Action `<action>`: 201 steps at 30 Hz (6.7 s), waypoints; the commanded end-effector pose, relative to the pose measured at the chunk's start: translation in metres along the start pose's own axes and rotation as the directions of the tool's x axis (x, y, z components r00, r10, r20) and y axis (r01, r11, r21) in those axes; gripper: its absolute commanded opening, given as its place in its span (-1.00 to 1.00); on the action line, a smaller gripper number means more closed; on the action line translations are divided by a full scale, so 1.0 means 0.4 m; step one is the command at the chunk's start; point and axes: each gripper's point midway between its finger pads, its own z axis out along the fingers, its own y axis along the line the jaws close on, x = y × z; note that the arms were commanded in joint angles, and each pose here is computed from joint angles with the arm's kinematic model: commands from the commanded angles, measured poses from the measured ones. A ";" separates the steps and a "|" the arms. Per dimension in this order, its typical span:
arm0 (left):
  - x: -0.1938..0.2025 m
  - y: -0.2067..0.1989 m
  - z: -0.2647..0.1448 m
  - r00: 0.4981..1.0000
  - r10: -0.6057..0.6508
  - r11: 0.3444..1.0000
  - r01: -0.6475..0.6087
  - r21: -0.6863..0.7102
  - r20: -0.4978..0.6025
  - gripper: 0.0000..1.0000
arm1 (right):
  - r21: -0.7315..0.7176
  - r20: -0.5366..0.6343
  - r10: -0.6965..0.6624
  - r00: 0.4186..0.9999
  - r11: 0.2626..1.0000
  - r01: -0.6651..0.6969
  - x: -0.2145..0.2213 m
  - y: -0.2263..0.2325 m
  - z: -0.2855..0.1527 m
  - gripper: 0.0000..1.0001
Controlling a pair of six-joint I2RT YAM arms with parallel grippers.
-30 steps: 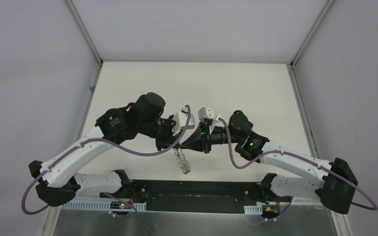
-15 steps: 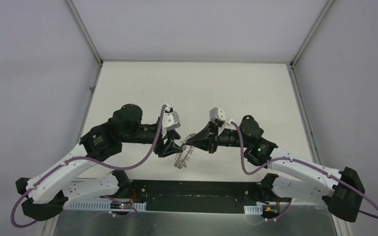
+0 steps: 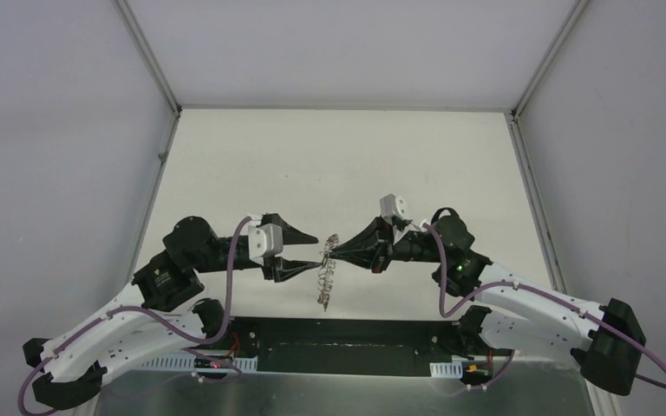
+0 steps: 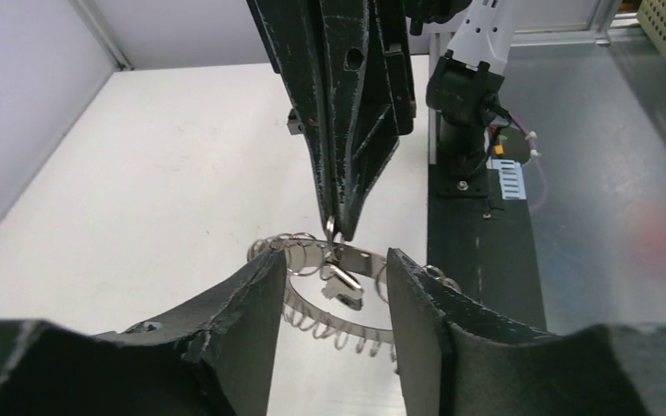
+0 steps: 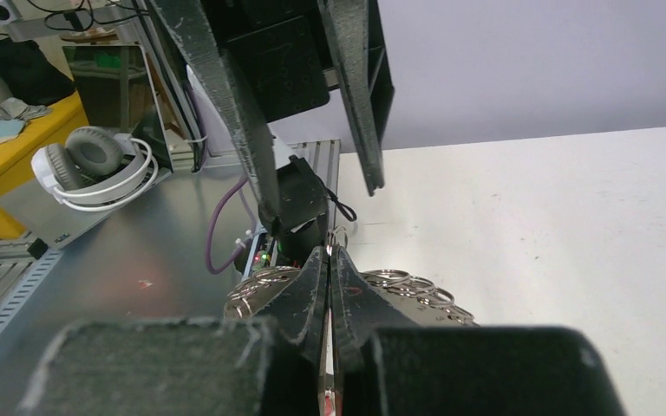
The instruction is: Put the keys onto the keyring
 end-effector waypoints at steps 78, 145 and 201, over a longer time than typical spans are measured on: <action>0.036 0.000 0.001 0.998 0.035 0.999 -0.034 0.020 -0.054 -0.32 | -0.077 0.141 -0.075 0.987 0.993 0.086 -0.108 0.041 0.016 -1.00; 0.001 -0.002 0.036 0.999 -0.044 0.998 0.043 0.037 0.027 -0.27 | -0.087 0.143 -0.075 0.987 0.992 0.089 -0.114 0.044 0.019 -1.00; 0.063 0.026 -0.009 0.806 -0.137 0.979 0.197 0.043 -0.575 -1.00 | -0.055 0.016 0.088 0.996 0.995 -0.087 -0.023 -0.006 0.063 -0.46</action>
